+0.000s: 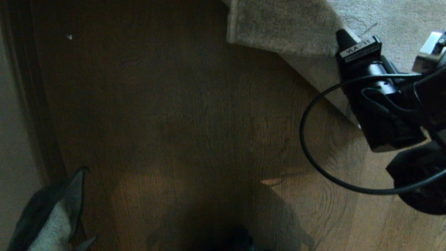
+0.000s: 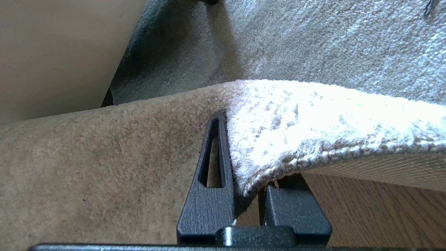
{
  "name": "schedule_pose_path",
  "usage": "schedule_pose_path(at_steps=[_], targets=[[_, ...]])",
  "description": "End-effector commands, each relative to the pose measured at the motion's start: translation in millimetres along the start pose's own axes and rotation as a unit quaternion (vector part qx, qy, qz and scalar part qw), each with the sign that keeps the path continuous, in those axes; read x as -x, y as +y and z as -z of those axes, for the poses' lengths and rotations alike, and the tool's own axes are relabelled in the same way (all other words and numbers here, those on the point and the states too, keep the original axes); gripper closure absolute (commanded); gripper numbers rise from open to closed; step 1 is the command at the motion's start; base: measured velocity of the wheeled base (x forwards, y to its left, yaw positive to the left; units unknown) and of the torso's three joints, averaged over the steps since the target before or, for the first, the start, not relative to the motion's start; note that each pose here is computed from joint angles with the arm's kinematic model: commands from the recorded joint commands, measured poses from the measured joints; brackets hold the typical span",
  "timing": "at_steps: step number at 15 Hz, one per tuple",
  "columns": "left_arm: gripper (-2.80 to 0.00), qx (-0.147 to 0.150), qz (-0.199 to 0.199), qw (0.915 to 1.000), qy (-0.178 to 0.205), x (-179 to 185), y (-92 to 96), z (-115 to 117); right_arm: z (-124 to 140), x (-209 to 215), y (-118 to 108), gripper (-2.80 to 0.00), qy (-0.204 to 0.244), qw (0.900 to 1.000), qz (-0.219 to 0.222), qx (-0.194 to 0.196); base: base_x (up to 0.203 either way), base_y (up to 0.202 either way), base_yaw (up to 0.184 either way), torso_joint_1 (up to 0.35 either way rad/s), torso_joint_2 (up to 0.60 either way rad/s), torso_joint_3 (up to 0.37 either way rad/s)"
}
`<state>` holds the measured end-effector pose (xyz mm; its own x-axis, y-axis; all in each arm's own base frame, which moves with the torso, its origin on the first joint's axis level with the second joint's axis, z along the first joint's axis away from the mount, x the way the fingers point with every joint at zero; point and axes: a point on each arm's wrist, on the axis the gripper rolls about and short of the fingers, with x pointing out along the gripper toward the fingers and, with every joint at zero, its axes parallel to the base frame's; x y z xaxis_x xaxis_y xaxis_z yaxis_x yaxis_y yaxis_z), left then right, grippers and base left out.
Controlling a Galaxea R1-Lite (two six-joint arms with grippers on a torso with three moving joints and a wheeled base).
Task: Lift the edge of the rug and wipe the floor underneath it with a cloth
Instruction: Lift up the carpet
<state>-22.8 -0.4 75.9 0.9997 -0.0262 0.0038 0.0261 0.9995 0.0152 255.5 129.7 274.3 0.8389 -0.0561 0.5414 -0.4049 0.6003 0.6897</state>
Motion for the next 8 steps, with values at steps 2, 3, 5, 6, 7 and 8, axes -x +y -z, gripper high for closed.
schedule_pose_path(at_steps=[2, 3, 5, 6, 7, 8], targets=[[0.00, 0.000, 0.000, 1.0000, 0.000, 0.0, 0.0, 0.0, -3.4, 0.6, 1.6, 0.00, -0.017, 1.000, -0.010, -0.012, 0.000, 0.000, 0.000, 0.000, 0.00, 0.000], [0.00, 0.000, 0.000, 1.0000, 0.000, 0.0, 0.0, 0.0, -3.0, 0.4, 1.7, 0.00, -0.015, 1.000, -0.012, -0.012, 0.000, 0.000, 0.000, 0.000, 0.00, 0.000], [0.00, 0.000, 0.000, 1.0000, 0.000, 0.0, 0.0, 0.0, -4.0, 0.3, 4.7, 0.00, -0.006, 0.999, -0.031, -0.014, 0.000, 0.000, 0.000, 0.000, 0.00, 0.000], [0.00, 0.000, 0.000, 1.0000, 0.000, 0.0, 0.0, 0.0, -4.7, 0.0, 6.3, 0.00, 0.001, 0.999, -0.046, -0.014, 0.000, 0.000, 0.000, 0.000, 0.00, 0.000], [0.00, 0.000, 0.000, 1.0000, 0.000, 0.0, 0.0, 0.0, -4.5, 0.0, 7.2, 0.00, 0.010, 0.998, -0.060, -0.014, 0.000, 0.000, 0.000, 0.000, 0.00, 0.000], [0.00, 0.000, 0.000, 1.0000, 0.000, 0.0, 0.0, 0.0, -4.0, -0.3, 7.6, 0.00, 0.016, 0.997, -0.068, -0.013, 0.000, 0.000, 0.000, 0.000, 0.00, 0.000]])
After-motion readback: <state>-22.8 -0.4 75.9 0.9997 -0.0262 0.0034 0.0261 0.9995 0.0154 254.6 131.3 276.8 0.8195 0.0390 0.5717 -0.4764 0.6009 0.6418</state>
